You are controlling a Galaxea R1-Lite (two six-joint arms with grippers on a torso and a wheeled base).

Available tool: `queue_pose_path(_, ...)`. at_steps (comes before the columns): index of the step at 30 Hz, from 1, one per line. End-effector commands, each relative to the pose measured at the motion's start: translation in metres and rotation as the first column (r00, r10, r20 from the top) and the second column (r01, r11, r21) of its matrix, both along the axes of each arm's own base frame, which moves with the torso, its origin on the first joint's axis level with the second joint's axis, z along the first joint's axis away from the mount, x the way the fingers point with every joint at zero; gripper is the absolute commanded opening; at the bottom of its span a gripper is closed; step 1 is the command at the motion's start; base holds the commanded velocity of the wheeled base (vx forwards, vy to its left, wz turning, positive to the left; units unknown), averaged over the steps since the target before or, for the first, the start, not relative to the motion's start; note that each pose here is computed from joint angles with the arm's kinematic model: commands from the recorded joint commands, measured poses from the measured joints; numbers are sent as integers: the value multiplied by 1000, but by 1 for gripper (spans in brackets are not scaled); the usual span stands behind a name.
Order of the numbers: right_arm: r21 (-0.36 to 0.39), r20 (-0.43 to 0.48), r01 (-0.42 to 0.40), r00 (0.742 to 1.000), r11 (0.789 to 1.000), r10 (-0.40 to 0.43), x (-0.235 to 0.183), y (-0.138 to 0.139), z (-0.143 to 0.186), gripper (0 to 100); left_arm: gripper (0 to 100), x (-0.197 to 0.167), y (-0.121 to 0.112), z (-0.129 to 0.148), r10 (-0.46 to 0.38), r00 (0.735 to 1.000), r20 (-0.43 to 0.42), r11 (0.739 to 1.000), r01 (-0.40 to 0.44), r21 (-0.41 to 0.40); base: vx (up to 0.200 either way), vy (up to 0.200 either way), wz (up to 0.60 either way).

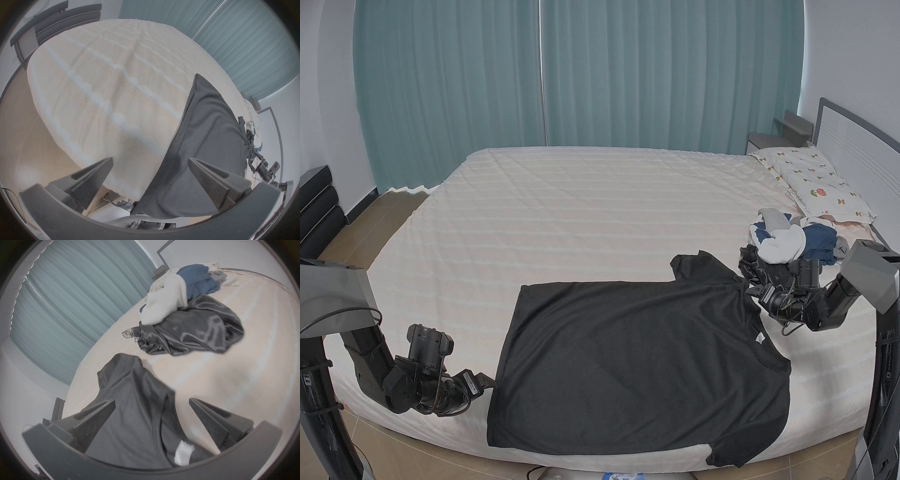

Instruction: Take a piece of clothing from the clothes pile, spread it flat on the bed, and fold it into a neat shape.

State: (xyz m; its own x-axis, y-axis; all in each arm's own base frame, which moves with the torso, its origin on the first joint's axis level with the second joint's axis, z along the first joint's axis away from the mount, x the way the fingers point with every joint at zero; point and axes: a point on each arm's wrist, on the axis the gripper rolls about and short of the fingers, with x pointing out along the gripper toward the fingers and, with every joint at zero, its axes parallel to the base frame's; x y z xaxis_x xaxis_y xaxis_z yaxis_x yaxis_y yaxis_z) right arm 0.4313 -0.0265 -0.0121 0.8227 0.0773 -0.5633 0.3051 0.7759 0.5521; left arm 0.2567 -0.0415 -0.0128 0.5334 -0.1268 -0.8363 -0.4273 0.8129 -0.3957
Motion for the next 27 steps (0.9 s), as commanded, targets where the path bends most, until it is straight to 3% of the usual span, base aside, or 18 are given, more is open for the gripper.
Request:
queue_pose_path(1, 64, 57, -6, 998, 998, 3, -108, 22, 41, 100, 100, -5, -3, 0, -19, 1000, -14, 999, 18, -34, -200, 0, 0)
queue_pose_path(5, 105, 31, -17, 999, 994, 14, -155, 33, 28, 100, 100, -16, -3, 7, -67, 998, 6, 994, 68, -91, -200, 0, 0)
queue_pose_path(10, 146, 3, -48, 999, 988, 48, -179, 32, 15, 100, 100, -32, -2, 11, -136, 985, 106, 976, 151, -154, 0, 0, 0)
queue_pose_path(15, 214, -22, -47, 998, 976, 53, -191, 30, -2, 100, 100, -43, -2, -1, -231, 964, 134, 966, 243, -86, 0, 0, 0)
queue_pose_path(22, 222, -48, -35, 998, 974, 47, -197, 26, -4, 100, 100, -34, -5, -15, -305, 936, 177, 950, 312, -14, 0, 0, 0)
queue_pose_path(27, 234, -47, -47, 997, 971, 60, -203, 26, 1, 100, 100, -17, -15, -27, -445, 874, 196, 895, 436, 89, 0, 0, 0)
